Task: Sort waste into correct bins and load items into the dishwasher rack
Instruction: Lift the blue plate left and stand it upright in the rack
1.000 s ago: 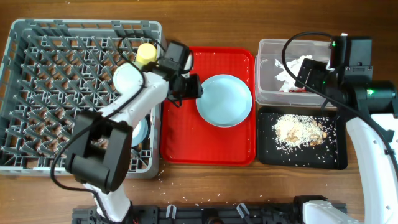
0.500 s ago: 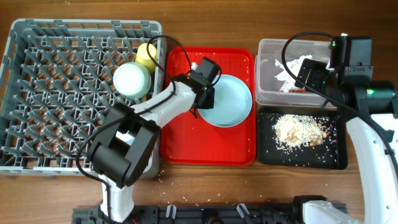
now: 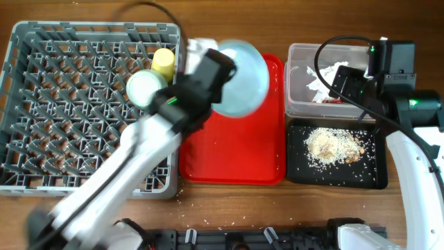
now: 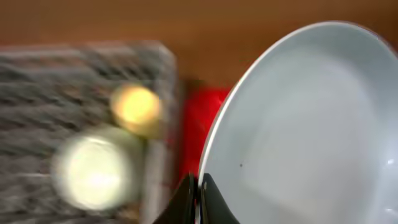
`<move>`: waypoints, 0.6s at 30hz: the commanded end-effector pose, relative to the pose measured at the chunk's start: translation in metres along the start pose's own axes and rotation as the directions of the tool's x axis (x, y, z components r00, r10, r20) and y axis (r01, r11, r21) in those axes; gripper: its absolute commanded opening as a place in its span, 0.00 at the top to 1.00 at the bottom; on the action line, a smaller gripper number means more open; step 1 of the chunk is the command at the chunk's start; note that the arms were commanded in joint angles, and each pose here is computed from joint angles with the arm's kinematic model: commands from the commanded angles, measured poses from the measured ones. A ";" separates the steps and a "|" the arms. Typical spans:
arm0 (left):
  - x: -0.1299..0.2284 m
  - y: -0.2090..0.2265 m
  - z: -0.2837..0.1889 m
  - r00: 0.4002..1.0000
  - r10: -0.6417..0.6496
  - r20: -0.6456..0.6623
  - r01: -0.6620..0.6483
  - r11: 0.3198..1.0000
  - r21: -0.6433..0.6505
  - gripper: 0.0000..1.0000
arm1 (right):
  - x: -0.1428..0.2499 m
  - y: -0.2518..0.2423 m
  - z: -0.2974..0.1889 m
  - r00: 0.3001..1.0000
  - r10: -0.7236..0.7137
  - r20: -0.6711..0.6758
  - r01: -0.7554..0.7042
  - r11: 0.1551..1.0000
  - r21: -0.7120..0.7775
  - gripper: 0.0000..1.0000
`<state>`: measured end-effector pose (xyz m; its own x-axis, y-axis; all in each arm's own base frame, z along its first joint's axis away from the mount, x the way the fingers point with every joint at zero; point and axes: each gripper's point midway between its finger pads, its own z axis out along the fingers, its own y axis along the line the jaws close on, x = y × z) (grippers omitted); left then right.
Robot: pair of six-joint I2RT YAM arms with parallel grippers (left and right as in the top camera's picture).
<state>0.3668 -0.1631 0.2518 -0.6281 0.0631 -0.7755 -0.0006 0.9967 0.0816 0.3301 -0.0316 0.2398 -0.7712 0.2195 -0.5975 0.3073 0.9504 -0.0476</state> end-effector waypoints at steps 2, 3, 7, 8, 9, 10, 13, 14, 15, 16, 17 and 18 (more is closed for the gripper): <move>-0.043 0.119 -0.072 0.976 0.177 0.128 -0.108 0.901 -0.421 0.96 | -0.003 -0.005 -0.004 1.000 0.020 0.018 -0.020 1.000 0.016 0.00; -0.045 0.147 -0.082 0.975 0.190 0.112 -0.103 0.842 -0.530 0.96 | -0.003 -0.005 -0.004 1.000 0.019 0.018 -0.020 1.000 0.016 0.00; -0.041 0.214 -0.082 0.968 0.242 -0.074 -0.223 0.676 -0.703 0.96 | -0.003 -0.005 -0.004 1.000 0.020 0.018 -0.020 1.000 0.016 0.00; -0.037 0.229 -0.080 0.963 0.237 -0.126 -0.253 0.645 -0.721 0.96 | -0.003 -0.005 -0.004 1.000 0.020 0.018 -0.020 1.000 0.016 0.00; -0.034 0.244 -0.076 0.963 0.217 -0.160 -0.263 0.619 -0.740 0.96 | -0.003 -0.005 -0.004 1.000 0.020 0.018 -0.020 1.000 0.016 0.00; -0.032 0.257 -0.072 0.962 0.196 -0.188 -0.269 0.596 -0.756 0.96 | -0.003 -0.005 -0.004 1.000 0.020 0.018 -0.020 1.000 0.016 0.00; -0.025 0.292 -0.054 0.932 0.171 -0.320 -0.362 0.515 -0.777 0.96 | -0.003 -0.005 -0.004 1.000 0.020 0.018 -0.020 1.000 0.016 0.00; -0.025 0.300 -0.047 0.924 0.167 -0.344 -0.381 0.499 -0.778 0.96 | -0.003 -0.005 -0.004 1.000 0.020 0.018 -0.020 1.000 0.016 0.00; -0.028 0.309 -0.037 0.915 0.170 -0.365 -0.401 0.480 -0.780 0.96 | -0.003 -0.005 -0.004 1.000 0.020 0.018 -0.020 1.000 0.016 0.00; -0.031 0.314 -0.030 0.906 0.179 -0.384 -0.422 0.466 -0.777 0.96 | -0.003 -0.005 -0.004 1.000 0.020 0.018 -0.020 1.000 0.016 0.00; -0.033 0.317 -0.024 0.894 0.191 -0.404 -0.446 0.454 -0.771 0.96 | -0.003 -0.005 -0.004 1.000 0.020 0.018 -0.020 1.000 0.016 0.00; -0.037 0.319 -0.015 0.886 0.204 -0.417 -0.463 0.442 -0.768 0.96 | -0.003 -0.005 -0.004 1.000 0.020 0.018 -0.020 1.000 0.016 0.00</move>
<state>0.3663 0.1405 0.3216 -0.8206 0.1964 -0.5368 -0.4159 0.4390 0.7964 0.3302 -0.0316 0.2398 -0.7710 0.2195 -0.5978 0.3074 0.9504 -0.0474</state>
